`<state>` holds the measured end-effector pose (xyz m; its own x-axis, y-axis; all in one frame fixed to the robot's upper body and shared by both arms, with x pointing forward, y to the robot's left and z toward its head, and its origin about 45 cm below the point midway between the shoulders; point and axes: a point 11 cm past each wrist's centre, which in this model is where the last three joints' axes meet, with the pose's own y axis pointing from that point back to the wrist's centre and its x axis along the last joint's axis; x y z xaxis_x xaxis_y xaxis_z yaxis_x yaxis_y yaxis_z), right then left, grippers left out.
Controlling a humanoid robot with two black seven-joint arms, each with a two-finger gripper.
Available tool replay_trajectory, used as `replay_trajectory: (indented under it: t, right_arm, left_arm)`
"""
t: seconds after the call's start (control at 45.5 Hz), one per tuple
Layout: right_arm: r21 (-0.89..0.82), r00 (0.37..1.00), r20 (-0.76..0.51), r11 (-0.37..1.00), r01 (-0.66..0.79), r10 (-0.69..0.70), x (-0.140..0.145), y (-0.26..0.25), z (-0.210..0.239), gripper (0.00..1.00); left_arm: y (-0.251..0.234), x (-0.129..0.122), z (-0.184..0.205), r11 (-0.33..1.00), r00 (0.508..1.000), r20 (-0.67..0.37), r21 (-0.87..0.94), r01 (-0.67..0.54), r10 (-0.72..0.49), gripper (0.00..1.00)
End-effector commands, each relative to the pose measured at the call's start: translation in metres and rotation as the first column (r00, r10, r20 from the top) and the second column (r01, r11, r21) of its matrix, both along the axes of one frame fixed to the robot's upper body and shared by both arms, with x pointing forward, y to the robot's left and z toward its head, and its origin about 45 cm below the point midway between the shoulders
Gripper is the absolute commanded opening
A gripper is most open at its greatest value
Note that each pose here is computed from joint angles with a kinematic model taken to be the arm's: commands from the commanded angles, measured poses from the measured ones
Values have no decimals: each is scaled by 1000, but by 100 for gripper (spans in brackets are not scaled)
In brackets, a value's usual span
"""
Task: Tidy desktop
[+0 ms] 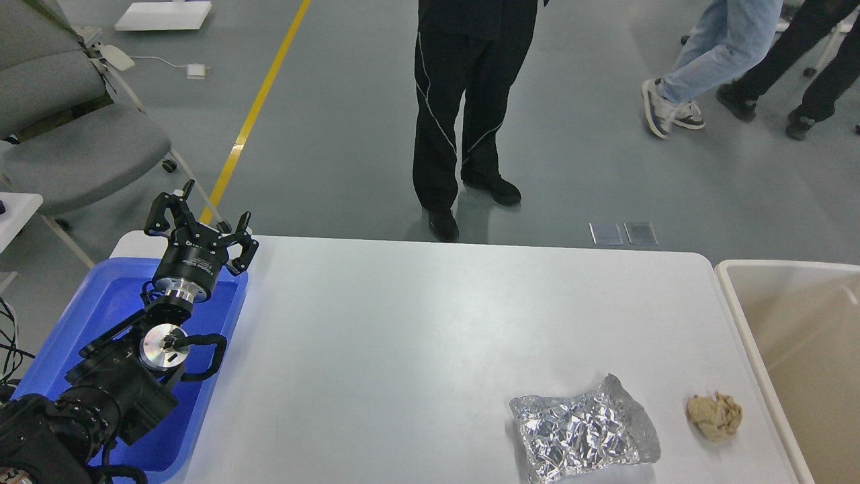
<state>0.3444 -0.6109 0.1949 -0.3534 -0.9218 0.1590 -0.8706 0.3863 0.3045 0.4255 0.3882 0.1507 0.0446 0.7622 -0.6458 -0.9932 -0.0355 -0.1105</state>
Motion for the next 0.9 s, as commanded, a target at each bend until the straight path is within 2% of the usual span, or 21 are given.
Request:
replay_trajectory:
  t: [0.0, 0.264, 0.396, 0.527, 0.659, 0.879]
  right_arm:
    - [203, 980, 186, 973, -109, 71, 36, 50, 17, 100]
    - [357, 932, 339, 898, -256, 132, 61, 120, 21, 100]
    - [414, 911, 373, 847, -333, 175, 72, 163, 14, 100]
    - [484, 925, 362, 826, -288, 111, 81, 198, -12, 100]
    - [521, 884, 468, 808, -274, -2, 82, 214, -16, 100]
    - [520, 896, 444, 816, -252, -6, 75, 221, -37, 100]
  left_arm:
    - [0, 0, 0, 1000, 1000, 0, 0, 0, 0, 100]
    - [0, 0, 0, 1000, 1000, 1, 0, -1, 1, 100]
    - [0, 0, 0, 1000, 1000, 0, 0, 0, 0, 100]
    - [0, 0, 0, 1000, 1000, 2, -1, 0, 0, 100]
    - [0, 0, 0, 1000, 1000, 2, -1, 0, 0, 100]
    - [0, 0, 0, 1000, 1000, 1, 0, -1, 1, 100]
